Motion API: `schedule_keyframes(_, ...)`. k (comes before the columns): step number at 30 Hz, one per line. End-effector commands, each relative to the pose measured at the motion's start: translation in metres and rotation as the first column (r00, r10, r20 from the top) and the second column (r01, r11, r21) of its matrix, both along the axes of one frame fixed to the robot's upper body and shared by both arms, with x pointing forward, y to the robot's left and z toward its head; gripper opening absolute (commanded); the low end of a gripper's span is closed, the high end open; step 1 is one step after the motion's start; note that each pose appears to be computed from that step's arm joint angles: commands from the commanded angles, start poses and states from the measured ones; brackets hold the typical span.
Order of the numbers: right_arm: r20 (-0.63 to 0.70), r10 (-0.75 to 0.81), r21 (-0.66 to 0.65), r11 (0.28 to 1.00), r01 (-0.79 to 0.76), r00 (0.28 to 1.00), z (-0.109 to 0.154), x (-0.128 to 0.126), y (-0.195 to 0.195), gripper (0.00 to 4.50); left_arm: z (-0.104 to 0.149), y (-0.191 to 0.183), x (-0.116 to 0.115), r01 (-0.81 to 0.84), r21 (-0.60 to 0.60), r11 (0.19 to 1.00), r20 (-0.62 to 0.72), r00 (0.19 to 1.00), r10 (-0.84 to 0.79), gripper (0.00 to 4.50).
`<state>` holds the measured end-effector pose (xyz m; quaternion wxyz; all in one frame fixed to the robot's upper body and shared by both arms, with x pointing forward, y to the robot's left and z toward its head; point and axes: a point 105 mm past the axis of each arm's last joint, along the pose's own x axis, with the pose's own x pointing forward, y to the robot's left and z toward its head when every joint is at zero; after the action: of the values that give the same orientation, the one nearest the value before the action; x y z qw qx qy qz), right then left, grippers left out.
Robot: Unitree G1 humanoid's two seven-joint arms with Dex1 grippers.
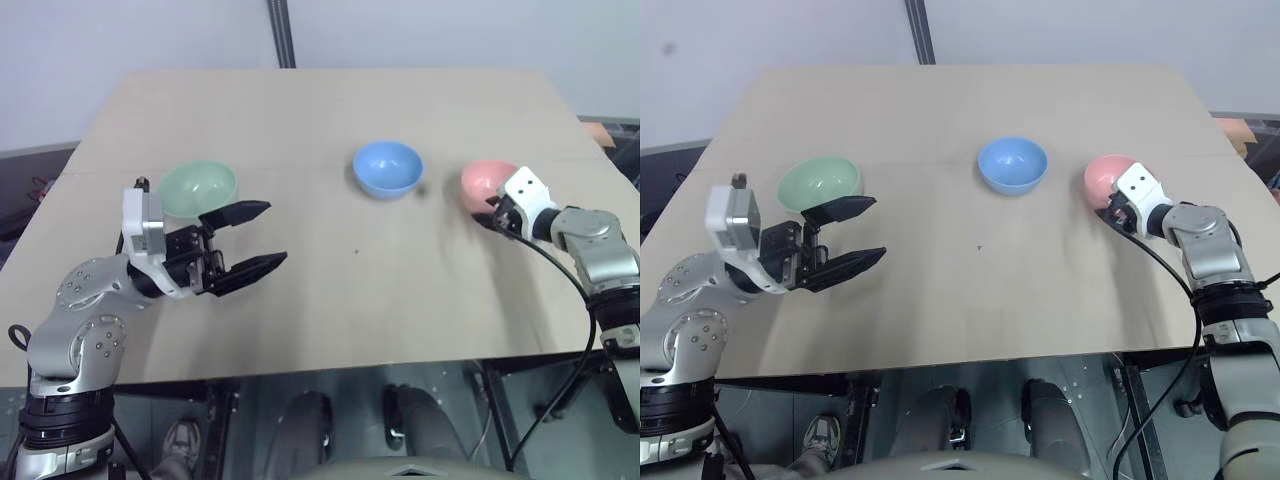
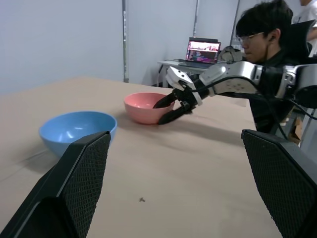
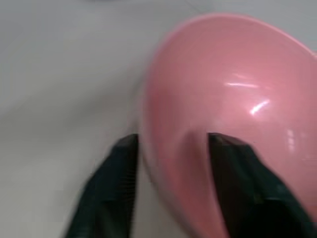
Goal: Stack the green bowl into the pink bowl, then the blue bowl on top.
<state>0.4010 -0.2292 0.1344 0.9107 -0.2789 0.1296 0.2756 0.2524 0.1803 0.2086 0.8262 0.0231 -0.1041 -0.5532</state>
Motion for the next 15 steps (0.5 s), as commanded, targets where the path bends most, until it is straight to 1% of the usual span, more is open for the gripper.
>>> schedule_keyframes(1,0.068,0.037,-0.019,0.999,-0.036,0.997,0.016,0.003,0.005,0.22,0.008,-0.003,-0.007,0.006,-0.006,1.0,0.042,0.999,-0.006,4.5)
schedule_keyframes(2,0.08,0.045,-0.023,0.999,-0.043,0.996,0.018,0.002,0.007,0.1,0.007,-0.002,-0.008,0.002,-0.006,1.0,0.04,0.999,-0.002,4.5)
schedule_keyframes(6,0.106,0.113,-0.045,0.993,-0.109,0.988,0.027,-0.003,0.02,0.1,0.003,0.001,-0.004,-0.028,-0.008,1.0,0.027,0.999,0.029,4.5)
schedule_keyframes(9,0.124,0.277,-0.028,0.961,-0.275,0.953,0.039,-0.024,0.052,0.1,-0.005,0.009,0.002,-0.081,-0.008,0.997,-0.003,0.997,0.081,4.5)
schedule_keyframes(11,0.08,0.428,0.018,0.902,-0.431,0.9,0.039,-0.057,0.088,0.1,-0.012,0.019,0.006,-0.13,0.0,0.992,-0.02,0.991,0.13,4.5)
schedule_keyframes(13,0.028,0.537,0.05,0.842,-0.538,0.843,0.032,-0.088,0.116,0.1,-0.018,0.028,0.008,-0.168,0.008,0.986,-0.029,0.985,0.168,4.5)
schedule_keyframes(15,-0.011,0.589,0.062,0.807,-0.587,0.808,0.025,-0.107,0.132,0.1,-0.02,0.033,0.01,-0.188,0.011,0.982,-0.031,0.982,0.189,4.5)
